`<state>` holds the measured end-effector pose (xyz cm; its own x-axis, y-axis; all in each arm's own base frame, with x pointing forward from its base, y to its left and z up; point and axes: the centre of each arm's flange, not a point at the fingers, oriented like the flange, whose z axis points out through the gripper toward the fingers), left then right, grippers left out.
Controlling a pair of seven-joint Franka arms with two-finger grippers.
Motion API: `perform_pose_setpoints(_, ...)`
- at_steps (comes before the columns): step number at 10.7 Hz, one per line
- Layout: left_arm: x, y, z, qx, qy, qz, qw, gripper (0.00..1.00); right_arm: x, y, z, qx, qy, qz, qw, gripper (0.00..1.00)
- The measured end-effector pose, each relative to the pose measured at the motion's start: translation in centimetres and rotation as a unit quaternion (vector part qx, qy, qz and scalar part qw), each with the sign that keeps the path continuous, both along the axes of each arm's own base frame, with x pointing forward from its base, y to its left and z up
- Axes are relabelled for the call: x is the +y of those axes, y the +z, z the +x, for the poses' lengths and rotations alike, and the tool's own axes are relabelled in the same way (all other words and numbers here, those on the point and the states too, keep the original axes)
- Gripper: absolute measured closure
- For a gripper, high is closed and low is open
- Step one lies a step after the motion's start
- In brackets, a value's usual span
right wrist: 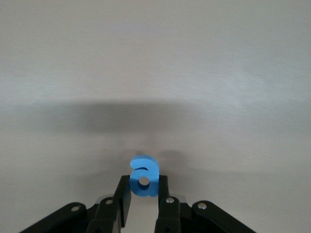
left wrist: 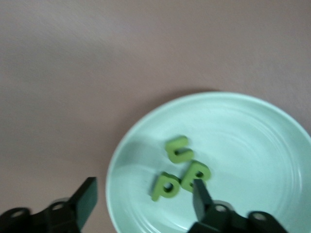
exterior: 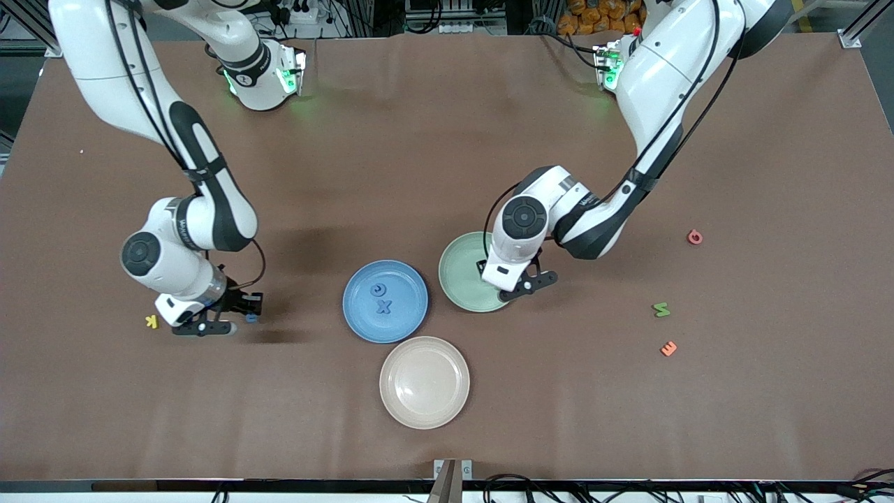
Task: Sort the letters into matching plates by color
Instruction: 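Place the a on the blue plate while the left gripper drops P on green plate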
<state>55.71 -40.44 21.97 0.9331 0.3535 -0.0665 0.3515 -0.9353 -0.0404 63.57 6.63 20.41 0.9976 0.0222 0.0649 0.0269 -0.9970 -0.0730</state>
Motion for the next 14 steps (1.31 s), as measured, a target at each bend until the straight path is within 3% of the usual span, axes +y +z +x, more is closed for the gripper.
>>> perform_pose_setpoints(1,1.5,0.9,1.0,-0.001,0.001,0.005,1.0,0.01,2.4,0.3,0.0,-0.004,0.019,0.001,1.0,0.73)
perform_pose_setpoints(7,16.6,2.1,8.2,0.002,-0.012,0.008,1.0,0.0,18.4,4.0,-1.1,-0.044,0.136,0.026,0.989,0.73)
perform_pose_setpoints(12,25.9,-0.3,8.5,0.008,-0.06,0.04,0.997,0.0,27.7,2.6,-3.4,-0.048,0.203,0.032,0.977,0.72)
perform_pose_setpoints(13,27.9,-0.6,8.4,0.0,-0.077,0.033,0.996,0.0,28.6,2.3,-3.8,-0.047,0.21,0.032,0.976,0.69)
perform_pose_setpoints(14,29.5,-0.7,8.1,-0.008,-0.091,0.027,0.995,0.0,29.0,2.1,-3.9,-0.047,0.212,0.032,0.976,0.59)
